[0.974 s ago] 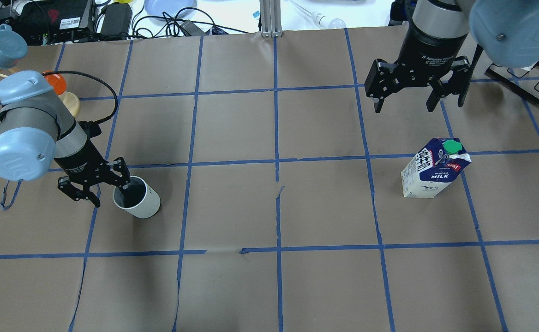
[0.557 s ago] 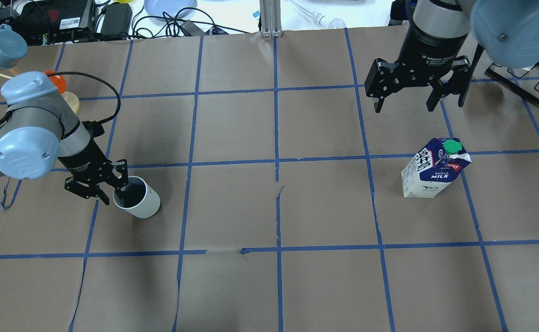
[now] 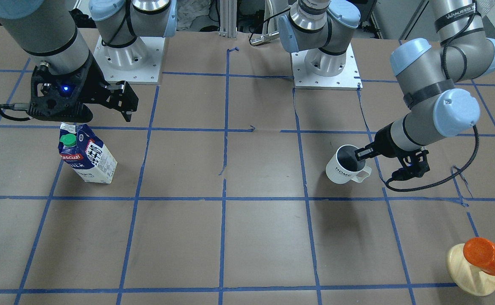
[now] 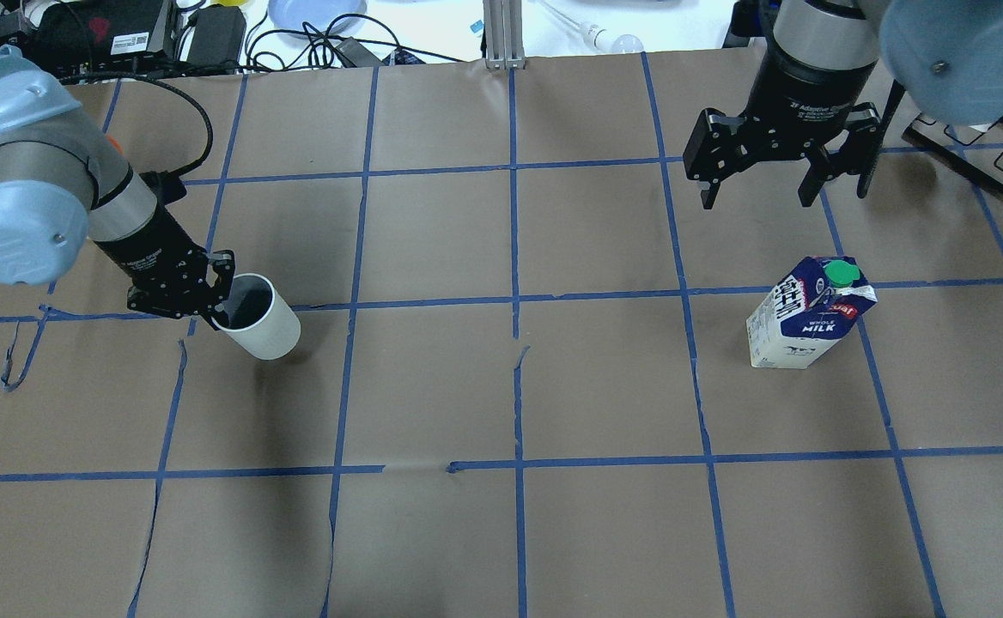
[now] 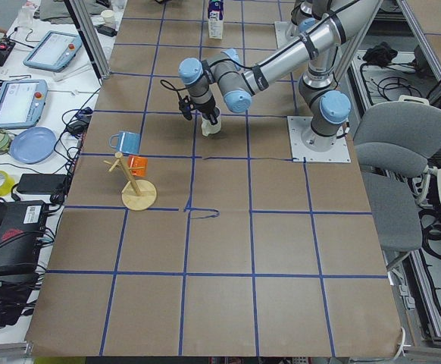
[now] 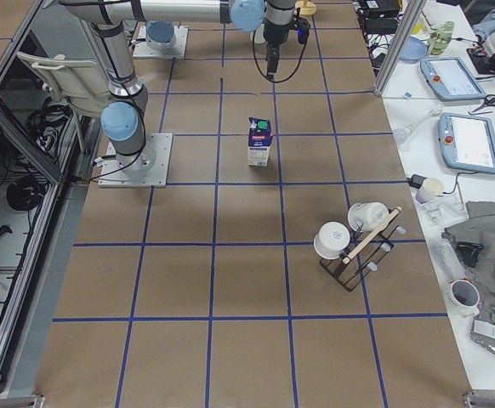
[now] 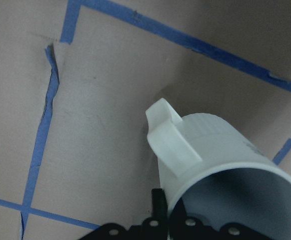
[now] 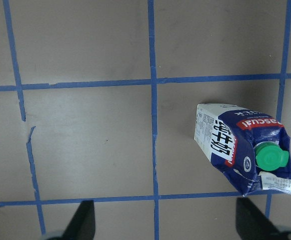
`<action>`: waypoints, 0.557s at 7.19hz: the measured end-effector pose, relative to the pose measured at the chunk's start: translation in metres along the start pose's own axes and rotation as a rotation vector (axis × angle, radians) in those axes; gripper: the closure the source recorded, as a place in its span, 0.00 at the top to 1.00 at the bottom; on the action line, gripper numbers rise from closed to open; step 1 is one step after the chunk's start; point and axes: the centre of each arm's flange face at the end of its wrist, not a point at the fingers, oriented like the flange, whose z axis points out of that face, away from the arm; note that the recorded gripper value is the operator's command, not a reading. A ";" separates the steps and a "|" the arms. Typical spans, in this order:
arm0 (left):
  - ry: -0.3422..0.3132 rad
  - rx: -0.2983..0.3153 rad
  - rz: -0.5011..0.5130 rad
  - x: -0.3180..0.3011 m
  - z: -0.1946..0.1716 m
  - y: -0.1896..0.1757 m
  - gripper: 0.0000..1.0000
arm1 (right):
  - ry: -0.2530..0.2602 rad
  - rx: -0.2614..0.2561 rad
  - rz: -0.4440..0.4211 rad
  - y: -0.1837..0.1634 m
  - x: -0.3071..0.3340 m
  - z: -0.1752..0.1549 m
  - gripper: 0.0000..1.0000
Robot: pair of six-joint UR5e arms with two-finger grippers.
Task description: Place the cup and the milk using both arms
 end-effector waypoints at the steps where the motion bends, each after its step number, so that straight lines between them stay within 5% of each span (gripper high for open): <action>1: -0.003 0.016 -0.023 0.025 -0.020 0.003 0.00 | 0.003 -0.003 -0.009 -0.001 0.005 0.001 1.00; 4: 0.050 0.006 -0.072 0.108 -0.024 0.035 0.00 | 0.004 -0.005 -0.013 -0.001 0.009 0.002 1.00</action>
